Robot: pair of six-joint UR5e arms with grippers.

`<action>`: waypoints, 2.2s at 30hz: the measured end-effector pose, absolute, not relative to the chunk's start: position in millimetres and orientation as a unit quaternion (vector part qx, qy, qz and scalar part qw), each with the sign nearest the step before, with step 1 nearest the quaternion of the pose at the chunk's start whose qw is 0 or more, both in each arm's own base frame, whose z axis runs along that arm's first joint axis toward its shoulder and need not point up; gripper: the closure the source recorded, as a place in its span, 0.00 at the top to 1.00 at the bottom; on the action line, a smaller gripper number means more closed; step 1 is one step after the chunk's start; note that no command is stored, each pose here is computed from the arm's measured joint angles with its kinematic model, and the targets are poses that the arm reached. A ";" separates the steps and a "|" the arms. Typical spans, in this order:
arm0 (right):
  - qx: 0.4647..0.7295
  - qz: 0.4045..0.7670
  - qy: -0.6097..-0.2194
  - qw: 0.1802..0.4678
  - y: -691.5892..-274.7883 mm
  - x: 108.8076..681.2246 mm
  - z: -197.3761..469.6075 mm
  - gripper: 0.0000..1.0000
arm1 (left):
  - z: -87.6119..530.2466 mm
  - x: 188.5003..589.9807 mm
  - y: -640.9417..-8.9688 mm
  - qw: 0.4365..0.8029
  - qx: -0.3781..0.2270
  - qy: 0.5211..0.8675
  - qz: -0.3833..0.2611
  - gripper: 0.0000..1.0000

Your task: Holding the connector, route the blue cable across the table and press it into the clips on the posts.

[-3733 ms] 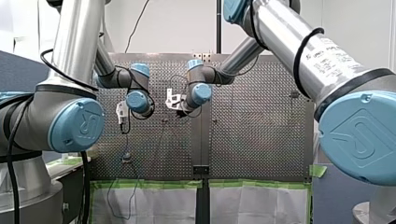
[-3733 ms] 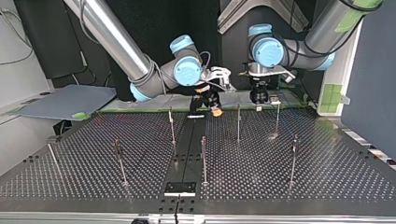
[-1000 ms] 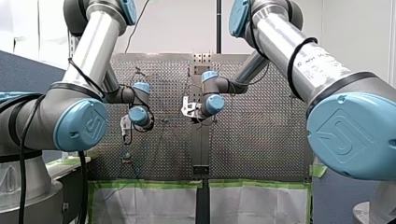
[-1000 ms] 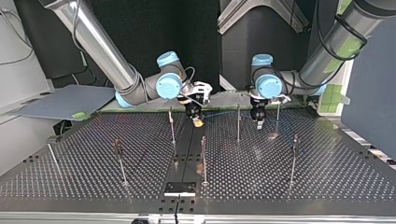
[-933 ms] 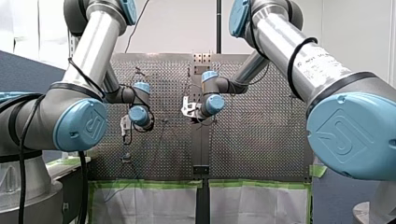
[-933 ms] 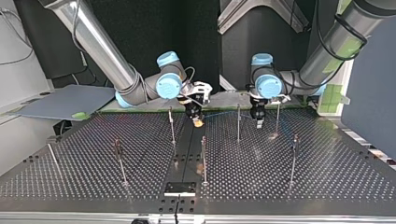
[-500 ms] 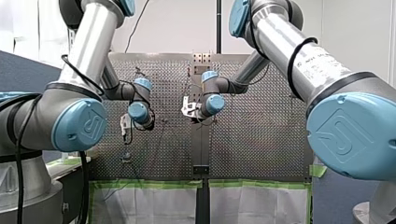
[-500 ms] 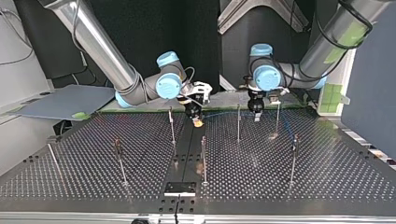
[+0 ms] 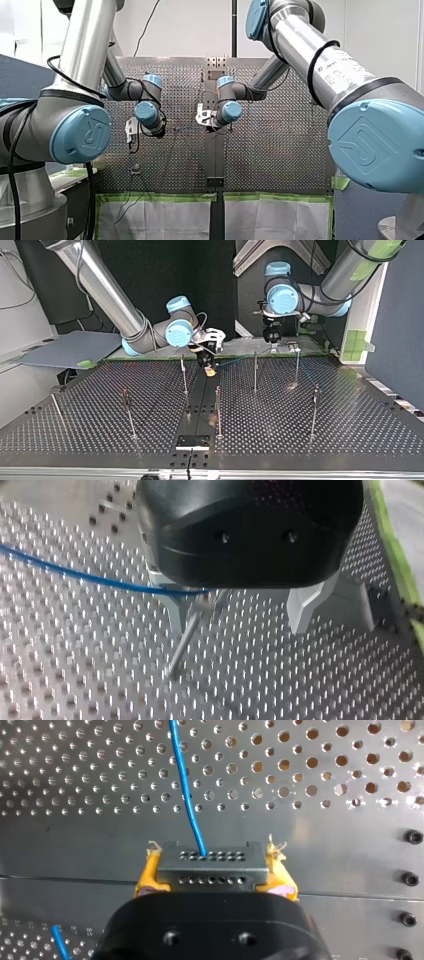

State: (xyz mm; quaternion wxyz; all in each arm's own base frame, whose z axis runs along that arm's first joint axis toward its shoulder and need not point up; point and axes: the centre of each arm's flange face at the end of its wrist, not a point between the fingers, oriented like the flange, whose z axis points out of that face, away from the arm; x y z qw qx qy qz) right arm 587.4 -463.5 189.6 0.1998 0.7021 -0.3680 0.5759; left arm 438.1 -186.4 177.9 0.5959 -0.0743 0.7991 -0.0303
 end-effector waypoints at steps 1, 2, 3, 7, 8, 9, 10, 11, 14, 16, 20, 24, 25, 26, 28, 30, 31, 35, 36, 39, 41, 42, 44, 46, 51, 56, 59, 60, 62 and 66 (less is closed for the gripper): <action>0.702 0.576 -0.368 0.200 -463.6 587.3 189.5 0.00 | 179.3 431.8 -190.1 0.596 -0.072 0.799 -0.035 1.00; 0.702 0.576 -0.368 0.200 -463.6 587.3 189.6 0.00 | 180.2 427.0 -192.8 0.597 -0.071 0.798 -0.038 1.00; 0.702 0.576 -0.368 0.199 -463.5 587.3 189.5 0.00 | 181.3 422.3 -195.7 0.598 -0.070 0.797 -0.042 1.00; 0.703 0.575 -0.368 0.199 -463.4 587.1 189.3 0.00 | 190.4 402.6 -211.0 0.607 -0.060 0.790 -0.064 1.00; 0.703 0.575 -0.368 0.199 -463.3 587.1 189.2 0.00 | 193.5 399.5 -214.5 0.609 -0.058 0.788 -0.069 1.00; 0.703 0.575 -0.368 0.199 -463.2 587.1 189.3 0.00 | 197.0 396.7 -217.8 0.612 -0.055 0.785 -0.073 1.00; 0.703 0.574 -0.368 0.199 -463.2 587.1 189.3 0.00 | 202.0 393.5 -221.6 0.616 -0.052 0.782 -0.078 1.00; 0.704 0.574 -0.368 0.199 -463.0 587.1 189.2 0.00 | 205.5 391.6 -223.8 0.619 -0.050 0.779 -0.081 1.00; 0.704 0.574 -0.368 0.199 -463.0 587.0 189.2 0.00 | 216.5 386.5 -228.7 0.630 -0.046 0.770 -0.090 1.00; 0.704 0.574 -0.369 0.198 -463.2 586.8 189.3 0.00 | 223.1 383.7 -230.9 0.638 -0.044 0.762 -0.096 1.00; 0.708 0.569 -0.370 0.197 -462.6 585.0 188.9 0.00 | 223.2 384.4 -235.4 0.648 -0.040 0.754 -0.101 1.00; 0.713 0.560 -0.374 0.196 -462.8 581.1 188.6 0.00 | 214.6 390.2 -241.0 0.651 -0.031 0.752 -0.100 1.00; 0.714 0.558 -0.374 0.195 -463.0 580.1 188.9 0.00 | 211.5 392.6 -243.3 0.652 -0.028 0.751 -0.100 1.00; 0.715 0.556 -0.375 0.196 -463.3 578.9 189.8 0.00 | 209.6 394.6 -245.2 0.653 -0.027 0.750 -0.101 1.00; 0.715 0.556 -0.375 0.196 -463.6 577.6 192.6 0.00 | 206.1 399.4 -250.2 0.654 -0.024 0.749 -0.104 1.00; 0.715 0.556 -0.375 0.197 -463.8 576.8 195.8 0.00 | 204.0 403.7 -255.3 0.655 -0.021 0.748 -0.106 1.00; 0.715 0.556 -0.375 0.197 -463.8 576.6 196.7 0.00 | 202.6 406.6 -258.8 0.655 -0.019 0.748 -0.108 1.00; 0.714 0.557 -0.375 0.198 -464.0 575.7 201.2 0.00 | 198.6 415.8 -269.2 0.653 -0.017 0.748 -0.115 1.00; 0.714 0.558 -0.374 0.198 -463.6 575.5 203.8 0.00 | 197.7 418.1 -271.3 0.652 -0.017 0.749 -0.117 1.00; 0.713 0.559 -0.373 0.199 -462.4 574.7 210.1 0.00 | 193.9 425.9 -277.5 0.649 -0.019 0.751 -0.121 1.00; 0.714 0.559 -0.373 0.199 -461.7 574.1 213.7 0.00 | 190.4 432.2 -280.7 0.645 -0.022 0.754 -0.121 1.00; 0.713 0.559 -0.373 0.199 -461.5 573.7 215.3 0.00 | 188.8 435.1 -282.0 0.644 -0.023 0.755 -0.121 1.00; 0.713 0.559 -0.373 0.199 -461.1 573.3 218.1 0.00 | 185.5 443.0 -284.8 0.643 -0.024 0.756 -0.119 1.00; 0.713 0.559 -0.372 0.199 -460.3 573.5 219.1 0.00 | 182.2 451.4 -287.2 0.643 -0.027 0.756 -0.117 1.00; 0.715 0.559 -0.370 0.197 -458.3 574.5 219.0 0.00 | 179.4 471.2 -289.3 0.648 -0.039 0.753 -0.107 1.00; 0.715 0.560 -0.369 0.197 -458.3 574.6 219.1 0.00 | 189.2 488.9 -293.0 0.659 -0.044 0.744 -0.106 1.00; 0.715 0.560 -0.369 0.197 -458.8 574.3 219.2 0.00 | 186.7 498.0 -295.5 0.658 -0.044 0.744 -0.105 1.00; 0.715 0.561 -0.369 0.197 -459.1 574.1 219.2 0.00 | 185.0 500.5 -296.2 0.657 -0.044 0.745 -0.104 1.00; 0.714 0.561 -0.369 0.197 -459.8 573.7 219.2 0.00 | 181.0 507.0 -297.3 0.656 -0.045 0.746 -0.102 1.00; 0.714 0.561 -0.369 0.197 -460.2 573.4 219.3 0.00 | 173.7 520.4 -297.2 0.653 -0.048 0.749 -0.098 1.00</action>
